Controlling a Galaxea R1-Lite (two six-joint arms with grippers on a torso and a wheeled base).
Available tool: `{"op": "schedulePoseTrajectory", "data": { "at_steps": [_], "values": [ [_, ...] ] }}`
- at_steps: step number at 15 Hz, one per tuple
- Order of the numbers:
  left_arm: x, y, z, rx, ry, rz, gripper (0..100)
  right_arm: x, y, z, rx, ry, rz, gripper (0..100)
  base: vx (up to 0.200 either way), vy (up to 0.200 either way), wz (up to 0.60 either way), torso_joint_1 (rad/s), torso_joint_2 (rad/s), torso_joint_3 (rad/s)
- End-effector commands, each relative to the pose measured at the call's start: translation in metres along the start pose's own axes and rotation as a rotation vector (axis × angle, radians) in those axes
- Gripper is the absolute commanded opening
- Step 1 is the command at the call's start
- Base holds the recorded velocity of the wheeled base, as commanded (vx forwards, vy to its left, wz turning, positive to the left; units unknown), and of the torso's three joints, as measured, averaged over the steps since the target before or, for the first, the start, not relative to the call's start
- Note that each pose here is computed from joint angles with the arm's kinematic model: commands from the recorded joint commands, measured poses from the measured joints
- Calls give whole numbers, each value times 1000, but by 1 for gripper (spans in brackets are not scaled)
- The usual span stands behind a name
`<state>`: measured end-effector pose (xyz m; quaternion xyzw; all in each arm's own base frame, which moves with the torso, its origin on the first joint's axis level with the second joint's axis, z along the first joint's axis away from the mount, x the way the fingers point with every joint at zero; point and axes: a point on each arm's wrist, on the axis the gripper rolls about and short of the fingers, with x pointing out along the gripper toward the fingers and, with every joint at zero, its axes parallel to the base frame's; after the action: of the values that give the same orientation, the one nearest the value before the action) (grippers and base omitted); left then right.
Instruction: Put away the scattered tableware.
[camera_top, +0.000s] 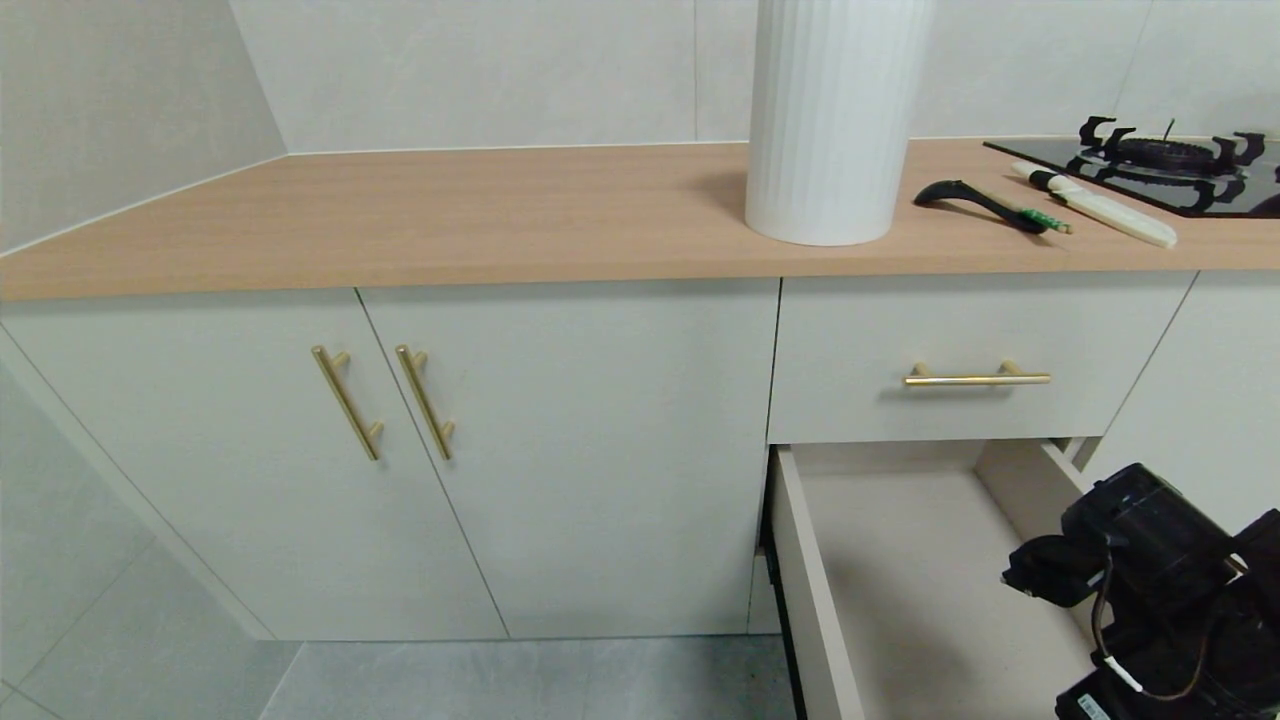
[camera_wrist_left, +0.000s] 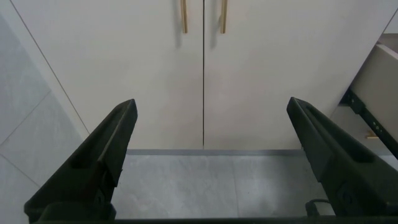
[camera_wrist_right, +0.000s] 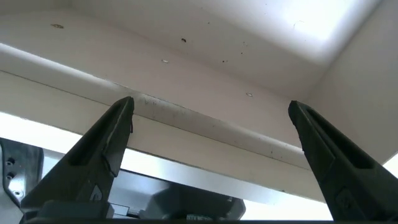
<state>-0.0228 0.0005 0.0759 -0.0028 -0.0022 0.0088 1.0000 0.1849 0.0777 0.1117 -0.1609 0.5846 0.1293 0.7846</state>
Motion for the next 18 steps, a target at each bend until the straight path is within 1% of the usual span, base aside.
{"op": "schedulePoseTrajectory", "data": {
  "at_steps": [1, 5, 7, 8, 9, 10, 15, 18],
  "values": [
    [0, 0, 0, -1, 1, 1, 100, -2, 0, 3, 5, -20, -4, 100, 0, 0, 0, 0, 0, 0],
    [0, 0, 0, -1, 0, 1, 100, -26, -7, 7, 66, -150, -5, 100, 0, 0, 0, 0, 0, 0],
    [0, 0, 0, -1, 1, 1, 100, -34, -12, 12, 112, -277, -16, 100, 0, 0, 0, 0, 0, 0],
    [0, 0, 0, -1, 1, 1, 100, -37, -14, 12, 132, -300, -18, 100, 0, 0, 0, 0, 0, 0],
    [0, 0, 0, -1, 1, 1, 100, -41, -14, 14, 160, -341, -14, 100, 0, 0, 0, 0, 0, 0],
    [0, 0, 0, -1, 0, 1, 100, -47, -15, 16, 174, -402, -14, 100, 0, 0, 0, 0, 0, 0],
    [0, 0, 0, -1, 1, 1, 100, -59, -17, 14, 184, -492, -18, 100, 0, 0, 0, 0, 0, 0],
    [0, 0, 0, -1, 1, 1, 100, -64, -17, 13, 189, -515, -18, 100, 0, 0, 0, 0, 0, 0]
  ]
}}
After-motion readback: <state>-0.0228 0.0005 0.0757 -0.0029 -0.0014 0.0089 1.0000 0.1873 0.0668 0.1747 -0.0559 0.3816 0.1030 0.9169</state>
